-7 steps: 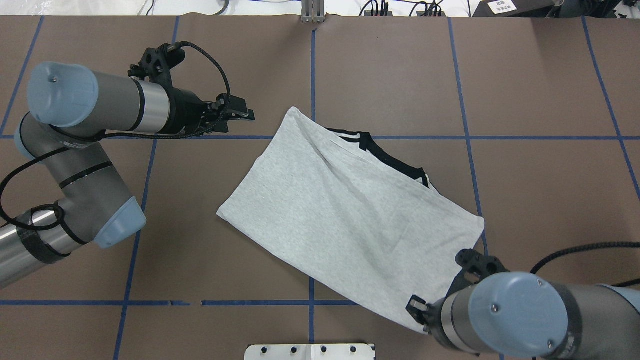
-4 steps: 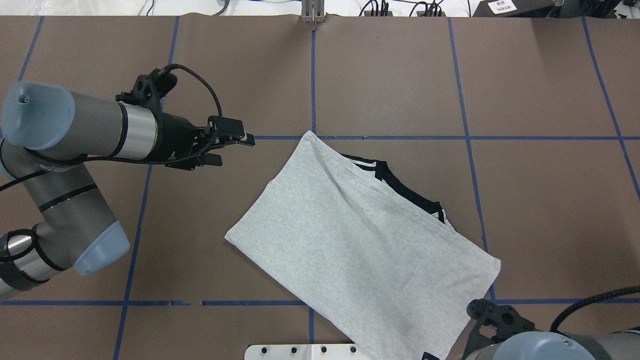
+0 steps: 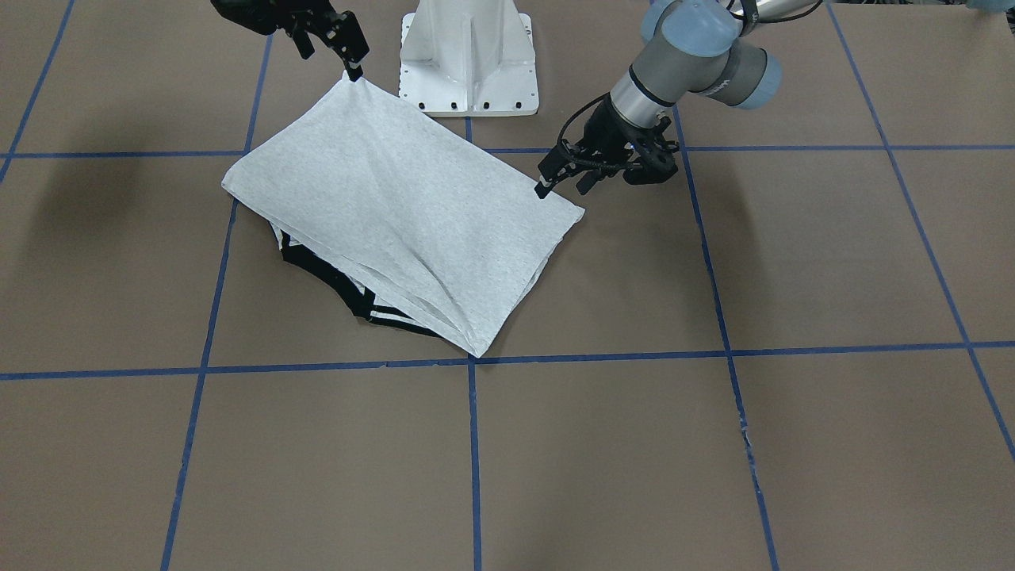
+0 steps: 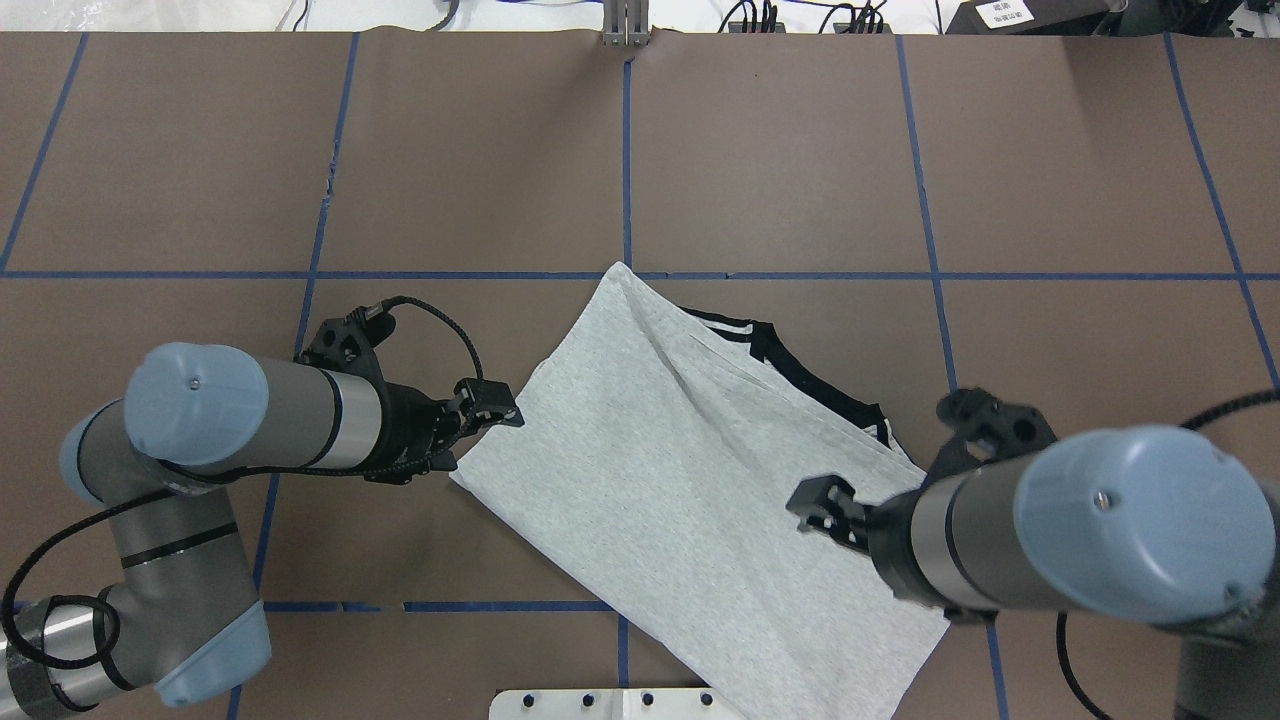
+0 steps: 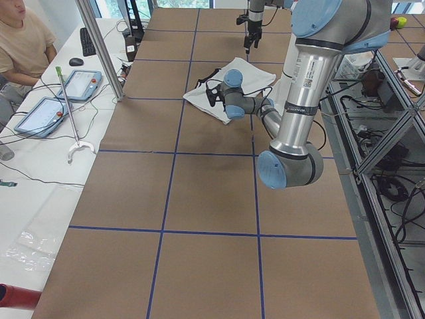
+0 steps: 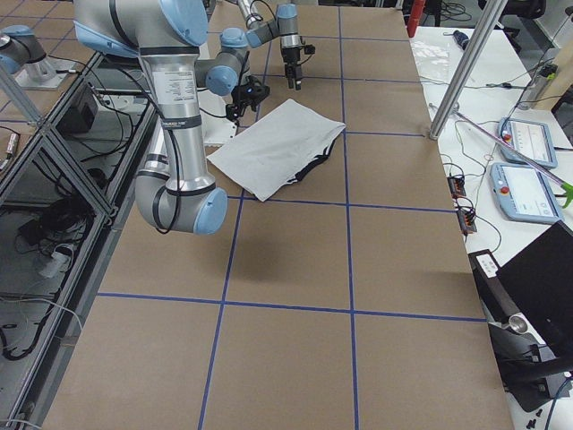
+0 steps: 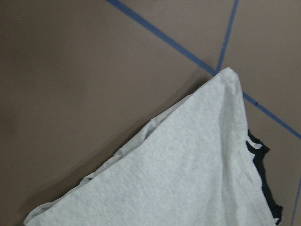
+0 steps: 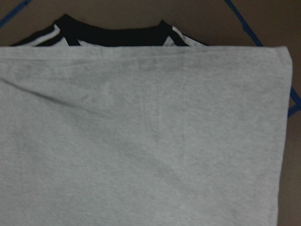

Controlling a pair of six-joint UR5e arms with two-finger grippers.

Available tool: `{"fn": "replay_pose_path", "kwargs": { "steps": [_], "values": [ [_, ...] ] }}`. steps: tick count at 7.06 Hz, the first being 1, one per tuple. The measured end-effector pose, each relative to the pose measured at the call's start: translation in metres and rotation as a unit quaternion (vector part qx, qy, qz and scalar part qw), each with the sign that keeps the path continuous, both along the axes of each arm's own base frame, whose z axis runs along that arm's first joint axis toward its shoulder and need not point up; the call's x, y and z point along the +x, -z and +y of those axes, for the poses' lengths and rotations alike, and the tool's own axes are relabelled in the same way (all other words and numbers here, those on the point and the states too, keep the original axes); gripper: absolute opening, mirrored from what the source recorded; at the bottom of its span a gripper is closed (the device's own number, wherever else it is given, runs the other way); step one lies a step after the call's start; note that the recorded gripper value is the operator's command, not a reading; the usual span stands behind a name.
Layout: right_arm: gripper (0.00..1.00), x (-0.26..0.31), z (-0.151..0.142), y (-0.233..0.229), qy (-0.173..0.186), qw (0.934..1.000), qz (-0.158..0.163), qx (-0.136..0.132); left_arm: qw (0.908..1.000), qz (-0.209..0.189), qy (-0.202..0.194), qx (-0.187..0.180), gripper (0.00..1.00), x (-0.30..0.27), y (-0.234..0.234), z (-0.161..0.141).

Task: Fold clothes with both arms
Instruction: 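Grasp the folded shirt's edges with both grippers on opposite sides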

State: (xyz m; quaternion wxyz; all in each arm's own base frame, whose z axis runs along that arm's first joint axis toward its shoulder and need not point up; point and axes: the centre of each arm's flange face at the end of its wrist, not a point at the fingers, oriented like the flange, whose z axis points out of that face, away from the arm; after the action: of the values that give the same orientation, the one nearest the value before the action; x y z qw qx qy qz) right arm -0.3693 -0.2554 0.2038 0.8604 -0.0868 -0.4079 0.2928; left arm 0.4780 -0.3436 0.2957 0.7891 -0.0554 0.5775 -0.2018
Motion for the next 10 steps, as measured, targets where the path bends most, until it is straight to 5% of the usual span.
{"fn": "replay_pose_path", "kwargs": {
  "steps": [2,4,7,10],
  "values": [
    [1.0,-0.004,-0.053,-0.012,-0.011,0.9988,0.025,0.041,0.9978,-0.059,-0.009,-0.03,0.89,0.019,-0.016,0.014],
    [1.0,-0.013,-0.075,-0.02,-0.017,0.9981,0.026,0.053,0.9953,-0.084,-0.009,-0.047,0.81,0.026,-0.023,0.017],
    [1.0,-0.022,-0.085,-0.028,-0.021,0.9979,0.027,0.055,0.994,-0.096,-0.009,-0.05,0.69,0.032,-0.027,0.021],
    [1.0,-0.025,-0.087,-0.031,-0.021,0.9979,0.031,0.053,0.9937,-0.105,0.008,-0.039,0.67,0.036,-0.025,0.016]
  ]
}}
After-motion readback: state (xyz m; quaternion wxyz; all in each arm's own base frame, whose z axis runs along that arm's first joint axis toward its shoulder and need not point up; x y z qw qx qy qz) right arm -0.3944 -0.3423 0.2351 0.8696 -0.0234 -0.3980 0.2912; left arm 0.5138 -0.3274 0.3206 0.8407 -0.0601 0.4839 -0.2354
